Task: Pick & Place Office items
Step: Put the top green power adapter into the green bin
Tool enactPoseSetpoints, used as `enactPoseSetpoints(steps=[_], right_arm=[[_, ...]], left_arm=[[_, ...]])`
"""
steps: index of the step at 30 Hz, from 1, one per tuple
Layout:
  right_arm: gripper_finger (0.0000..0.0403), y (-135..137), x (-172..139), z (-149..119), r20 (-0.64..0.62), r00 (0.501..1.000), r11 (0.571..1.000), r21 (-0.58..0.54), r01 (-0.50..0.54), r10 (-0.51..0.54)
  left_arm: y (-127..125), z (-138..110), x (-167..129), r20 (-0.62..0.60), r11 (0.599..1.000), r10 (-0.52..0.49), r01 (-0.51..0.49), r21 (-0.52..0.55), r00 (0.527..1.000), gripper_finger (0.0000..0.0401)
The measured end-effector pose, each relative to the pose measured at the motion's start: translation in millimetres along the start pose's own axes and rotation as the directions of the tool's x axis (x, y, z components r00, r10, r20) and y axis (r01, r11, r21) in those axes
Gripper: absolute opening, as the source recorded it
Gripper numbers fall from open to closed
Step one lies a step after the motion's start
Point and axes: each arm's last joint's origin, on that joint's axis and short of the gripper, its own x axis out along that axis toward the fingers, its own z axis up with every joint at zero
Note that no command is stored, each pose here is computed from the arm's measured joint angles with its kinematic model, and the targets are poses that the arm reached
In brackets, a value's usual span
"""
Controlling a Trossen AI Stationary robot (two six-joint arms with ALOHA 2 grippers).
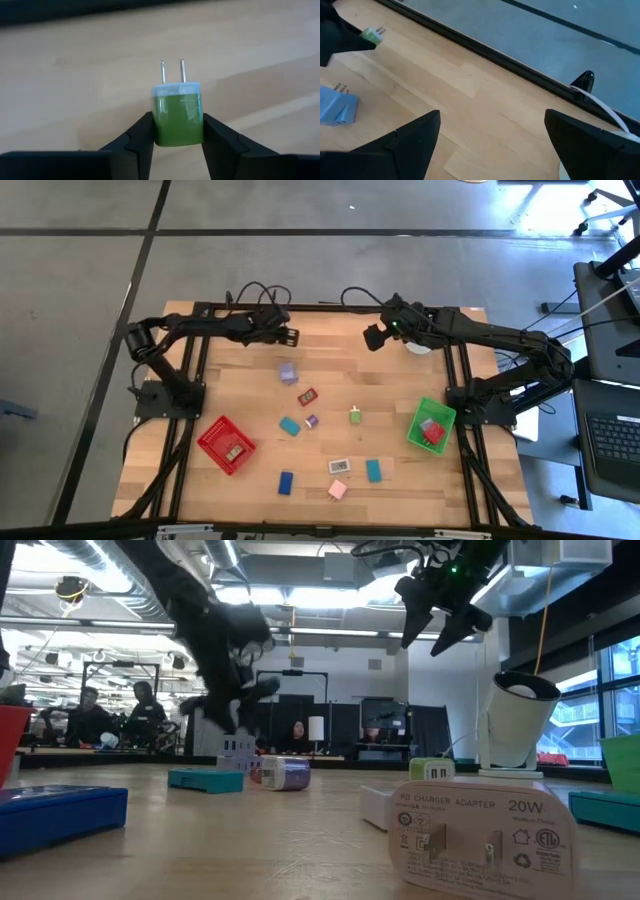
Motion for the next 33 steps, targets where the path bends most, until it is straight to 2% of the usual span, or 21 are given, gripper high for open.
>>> enactPoseSetpoints(steps=[5,10,13,16,20,25,28,33], right_arm=[[0.0362,2,0,1,-0.001,0.999,0.997,0.067,-0.032,0.032],[0.0362,9,-1,10,0.055,0.985,0.976,0.141,-0.168,0.162],[0.0362,15,-3,18,0.115,0.958,0.944,0.175,-0.279,0.262],[0.0362,20,-6,26,0.189,0.924,0.909,0.197,-0.368,0.333],[0.0362,23,-9,35,0.277,0.888,0.847,0.295,-0.443,0.367],[0.0362,28,-4,37,0.292,0.872,0.822,0.314,-0.474,0.392],[0.0362,34,5,36,0.265,0.866,0.802,0.334,-0.496,0.424],[0.0362,51,22,39,0.268,0.791,0.728,0.308,-0.612,0.55]], left_arm=[[-21,16,-34,0.146,0.985,-0.139,0.121,0.125,0.979,0.0131],[-40,21,-69,0.268,0.922,-0.301,0.208,0.326,0.915,0.0132],[-48,19,-86,0.311,0.866,-0.367,0.2,0.458,0.877,0.0133],[-56,15,-99,0.364,0.821,-0.385,0.135,0.554,0.849,0.0133],[-64,9,-107,0.429,0.787,-0.366,0.029,0.616,0.826,0.0133],[-74,3,-112,0.464,0.747,-0.388,-0.023,0.664,0.796,0.0134],[-78,1,-116,0.482,0.747,-0.408,-0.021,0.665,0.775,0.0134],[-82,-1,-120,0.499,0.752,-0.423,-0.015,0.659,0.757,0.0134]])
